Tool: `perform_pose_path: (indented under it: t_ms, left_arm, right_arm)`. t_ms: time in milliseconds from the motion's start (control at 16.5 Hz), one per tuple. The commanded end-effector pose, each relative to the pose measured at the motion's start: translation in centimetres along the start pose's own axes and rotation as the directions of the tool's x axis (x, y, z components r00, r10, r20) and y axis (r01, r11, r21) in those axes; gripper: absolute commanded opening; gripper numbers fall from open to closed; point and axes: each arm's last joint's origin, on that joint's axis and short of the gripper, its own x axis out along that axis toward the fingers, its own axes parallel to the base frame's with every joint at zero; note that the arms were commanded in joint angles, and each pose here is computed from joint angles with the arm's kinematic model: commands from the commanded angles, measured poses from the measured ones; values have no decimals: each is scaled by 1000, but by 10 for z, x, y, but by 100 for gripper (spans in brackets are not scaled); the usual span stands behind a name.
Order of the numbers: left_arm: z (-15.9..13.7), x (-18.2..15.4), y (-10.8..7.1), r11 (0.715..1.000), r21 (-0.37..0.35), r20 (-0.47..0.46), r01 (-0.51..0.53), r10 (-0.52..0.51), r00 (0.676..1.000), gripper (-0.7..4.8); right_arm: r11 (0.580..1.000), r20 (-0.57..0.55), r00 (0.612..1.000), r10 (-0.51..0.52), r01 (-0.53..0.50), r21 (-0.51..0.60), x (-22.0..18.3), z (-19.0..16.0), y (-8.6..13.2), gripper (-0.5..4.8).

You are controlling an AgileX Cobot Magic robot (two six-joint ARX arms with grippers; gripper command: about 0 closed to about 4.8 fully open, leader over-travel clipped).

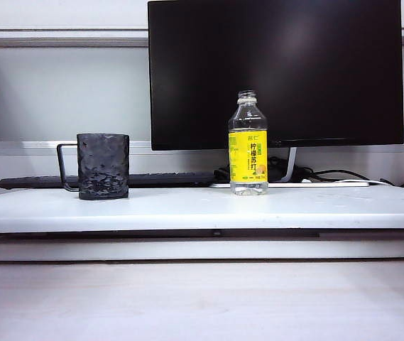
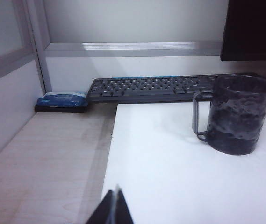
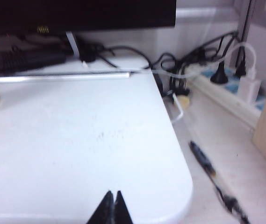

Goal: Carefully pick up the bottle and pour some water from the bottle into the cup.

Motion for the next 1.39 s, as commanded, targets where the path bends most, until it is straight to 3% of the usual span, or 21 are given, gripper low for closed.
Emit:
perform_pose_path:
  t_ms: [61,364,545,606,667,727,848,970,1030,1091,1151,1212,1333,1394]
  left_arm:
    - [2,0,0,1000,-8,14,1,-1,1000,-6]
    - [2,0,0,1000,-8,13,1,-1,1000,-6]
    - [11,-2,0,1000,-10,47,3,-3,999,0]
    - [19,-3,0,1000,-22,70,6,-4,998,22]
    - [27,-5,0,999,-46,96,17,-12,995,88]
    - [38,-8,-1,997,-68,130,45,-36,991,174]
    - [57,-13,-2,993,-78,188,89,-73,979,184]
    - [68,-17,-2,990,-71,220,122,-104,970,185]
    - [73,-18,-4,979,-96,234,181,-155,960,200]
    - [76,-18,-5,968,-120,238,220,-187,953,247]
    - [81,-18,-6,956,-126,242,266,-231,942,344]
    - [86,-17,-7,950,-118,252,290,-254,934,420]
    - [99,-13,-7,950,-110,283,293,-253,925,444]
    - [115,-4,-8,942,-97,294,321,-281,913,444]
  right_arm:
    - [1000,3,1000,-1,1,3,0,0,0,-1]
    - [1000,5,1000,3,-3,3,0,0,0,-1]
    - [997,81,994,80,-80,-3,-5,21,3,-1]
    - [995,114,988,100,-100,-8,-9,33,4,0]
    - [994,150,983,107,-107,-12,-14,48,5,3]
    - [994,175,979,106,-105,-15,-22,64,5,38]
    - [996,225,970,91,-85,-40,-33,92,6,144]
    - [994,302,950,85,-58,-97,-39,118,6,200]
    - [992,343,935,87,-48,-120,-38,133,7,254]
    - [991,359,929,90,-50,-120,-35,141,7,309]
    - [988,365,923,119,-76,-131,-28,150,9,400]
    - [982,341,925,167,-124,-146,-17,157,10,437]
    - [964,301,920,250,-208,-167,5,171,13,437]
    - [945,312,894,322,-286,-156,25,189,16,436]
